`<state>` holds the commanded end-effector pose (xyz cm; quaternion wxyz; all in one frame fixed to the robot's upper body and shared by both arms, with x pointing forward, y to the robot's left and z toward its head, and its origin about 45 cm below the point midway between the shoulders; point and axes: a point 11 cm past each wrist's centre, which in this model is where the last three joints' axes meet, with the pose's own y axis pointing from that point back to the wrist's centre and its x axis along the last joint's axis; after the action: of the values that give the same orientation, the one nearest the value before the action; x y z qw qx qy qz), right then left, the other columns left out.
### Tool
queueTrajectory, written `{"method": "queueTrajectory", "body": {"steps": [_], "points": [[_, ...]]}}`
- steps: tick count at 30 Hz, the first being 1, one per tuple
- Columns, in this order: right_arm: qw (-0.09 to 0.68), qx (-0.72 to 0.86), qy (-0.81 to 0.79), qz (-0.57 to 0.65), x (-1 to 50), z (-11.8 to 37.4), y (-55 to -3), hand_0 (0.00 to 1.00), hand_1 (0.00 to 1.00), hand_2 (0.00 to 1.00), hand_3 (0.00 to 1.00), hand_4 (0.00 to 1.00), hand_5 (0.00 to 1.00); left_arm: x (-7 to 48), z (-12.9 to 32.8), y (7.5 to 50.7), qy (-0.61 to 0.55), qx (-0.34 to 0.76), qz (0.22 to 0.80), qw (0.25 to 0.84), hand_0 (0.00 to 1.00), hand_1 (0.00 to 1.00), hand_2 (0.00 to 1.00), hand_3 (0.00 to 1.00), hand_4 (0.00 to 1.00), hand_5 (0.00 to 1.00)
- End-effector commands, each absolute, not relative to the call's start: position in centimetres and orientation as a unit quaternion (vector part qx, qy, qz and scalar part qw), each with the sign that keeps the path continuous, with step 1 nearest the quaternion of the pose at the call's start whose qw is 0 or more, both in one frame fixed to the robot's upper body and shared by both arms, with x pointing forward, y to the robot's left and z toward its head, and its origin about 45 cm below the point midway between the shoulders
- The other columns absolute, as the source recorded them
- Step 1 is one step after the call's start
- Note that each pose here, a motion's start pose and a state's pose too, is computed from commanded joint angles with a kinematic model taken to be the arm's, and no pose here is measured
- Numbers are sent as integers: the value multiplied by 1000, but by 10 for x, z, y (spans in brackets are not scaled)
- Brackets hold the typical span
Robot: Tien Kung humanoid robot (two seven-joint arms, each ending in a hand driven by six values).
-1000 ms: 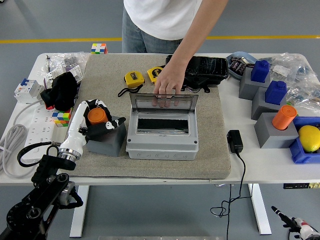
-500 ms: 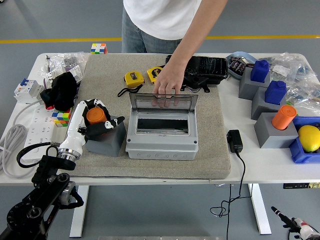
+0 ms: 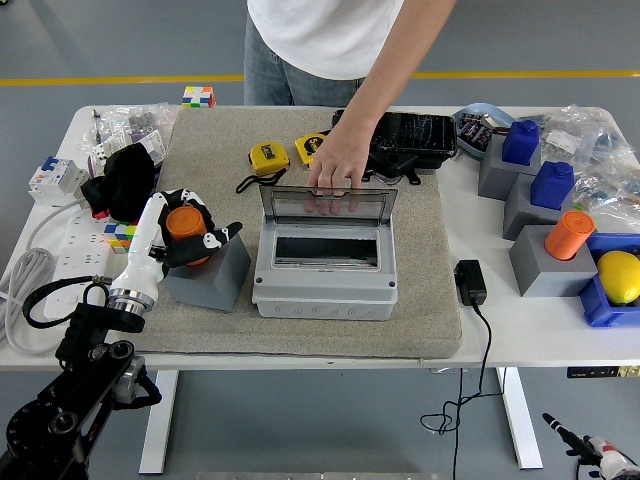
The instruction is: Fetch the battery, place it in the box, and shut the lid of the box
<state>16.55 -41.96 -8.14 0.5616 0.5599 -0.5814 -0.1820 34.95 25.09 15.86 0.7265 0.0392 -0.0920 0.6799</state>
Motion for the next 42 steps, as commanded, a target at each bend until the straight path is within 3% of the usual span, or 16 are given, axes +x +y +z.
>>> {"method": "queueTrajectory", "body": {"steps": [12,23,35,42], "points": [[560,559,-583,-182,166,-81,-420,903,884,820,858,998,998,355,183,247,-132,33,673,727,34,23,74,91,771,2],[559,558,-587,-180,170,-79,-422,903,885,821,858,998,998,358,239,242,-333,116,626,696,36,24,78,91,792,2],[559,555,-590,-176,174,-76,-427,903,885,821,858,998,998,326,288,195,-557,193,504,632,40,28,81,94,812,2],[562,554,-590,-175,173,-75,-429,902,885,821,858,998,998,298,281,160,-562,179,451,670,40,29,81,93,814,2]]}}
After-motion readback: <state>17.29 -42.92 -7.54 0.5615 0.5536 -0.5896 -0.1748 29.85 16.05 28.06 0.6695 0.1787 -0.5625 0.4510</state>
